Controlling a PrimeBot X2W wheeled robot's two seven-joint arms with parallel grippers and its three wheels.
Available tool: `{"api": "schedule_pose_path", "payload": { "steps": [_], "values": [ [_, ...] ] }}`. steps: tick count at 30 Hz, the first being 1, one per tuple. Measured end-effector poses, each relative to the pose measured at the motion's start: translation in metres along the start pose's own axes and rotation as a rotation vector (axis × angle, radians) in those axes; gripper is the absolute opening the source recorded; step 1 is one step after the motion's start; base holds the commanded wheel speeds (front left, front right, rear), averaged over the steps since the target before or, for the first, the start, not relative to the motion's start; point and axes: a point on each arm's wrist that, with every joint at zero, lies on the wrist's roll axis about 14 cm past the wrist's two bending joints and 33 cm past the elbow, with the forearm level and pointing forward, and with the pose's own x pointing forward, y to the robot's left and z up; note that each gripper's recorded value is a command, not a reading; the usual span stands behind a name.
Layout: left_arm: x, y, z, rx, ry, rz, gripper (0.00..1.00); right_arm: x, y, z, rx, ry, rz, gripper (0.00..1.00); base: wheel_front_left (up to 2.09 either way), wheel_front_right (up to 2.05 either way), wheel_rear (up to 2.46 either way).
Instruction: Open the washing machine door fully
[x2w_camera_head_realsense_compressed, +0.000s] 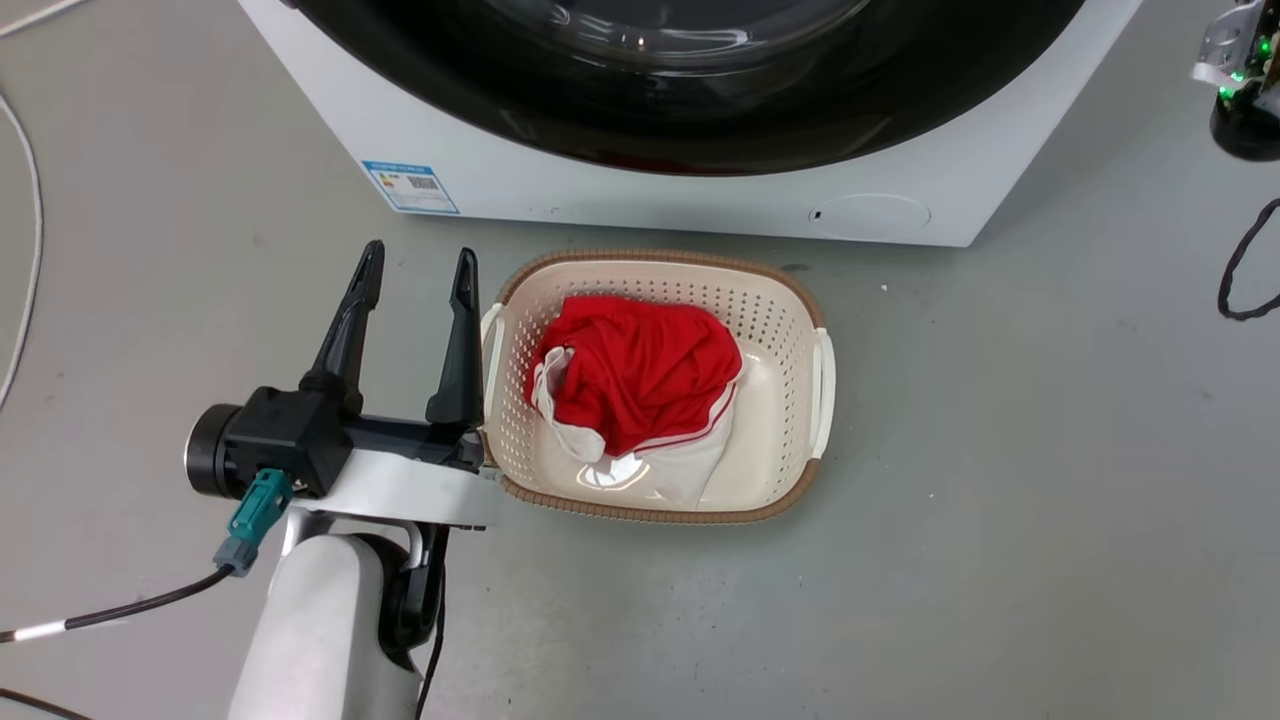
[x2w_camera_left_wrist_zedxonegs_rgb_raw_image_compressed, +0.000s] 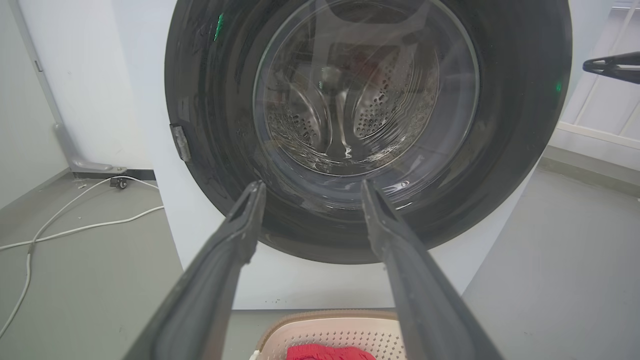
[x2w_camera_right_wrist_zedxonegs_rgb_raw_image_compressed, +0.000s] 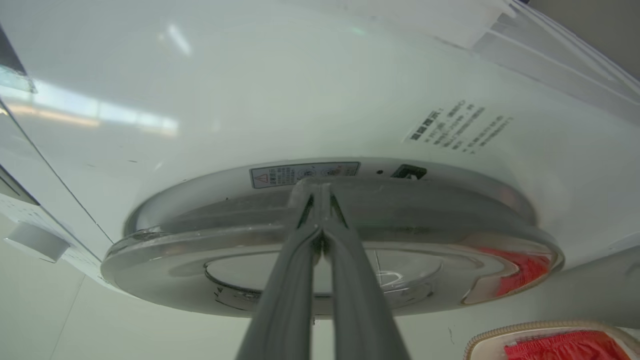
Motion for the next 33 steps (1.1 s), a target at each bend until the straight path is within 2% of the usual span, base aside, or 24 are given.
{"api": "schedule_pose_path", "payload": {
  "steps": [9,14,19,33],
  "values": [
    [0.006,0.006,-0.009,-0.001,0.013,0.012,1.00,0.028,-0.013,-0.014,-0.031,0.041,-0.046,0.00,0.00,0.00,0.00],
    [0.010,0.009,-0.018,0.000,0.027,0.018,1.00,0.039,-0.025,-0.015,-0.011,0.046,-0.063,0.00,0.00,0.00,0.00],
    [0.014,0.009,-0.027,-0.002,0.042,0.016,1.00,0.044,-0.034,-0.020,0.026,0.073,-0.070,0.00,0.00,0.00,0.00],
    [0.021,0.001,-0.031,-0.016,0.043,-0.005,1.00,0.040,-0.029,-0.029,0.070,0.172,-0.029,0.00,0.00,0.00,0.00]
  ]
}}
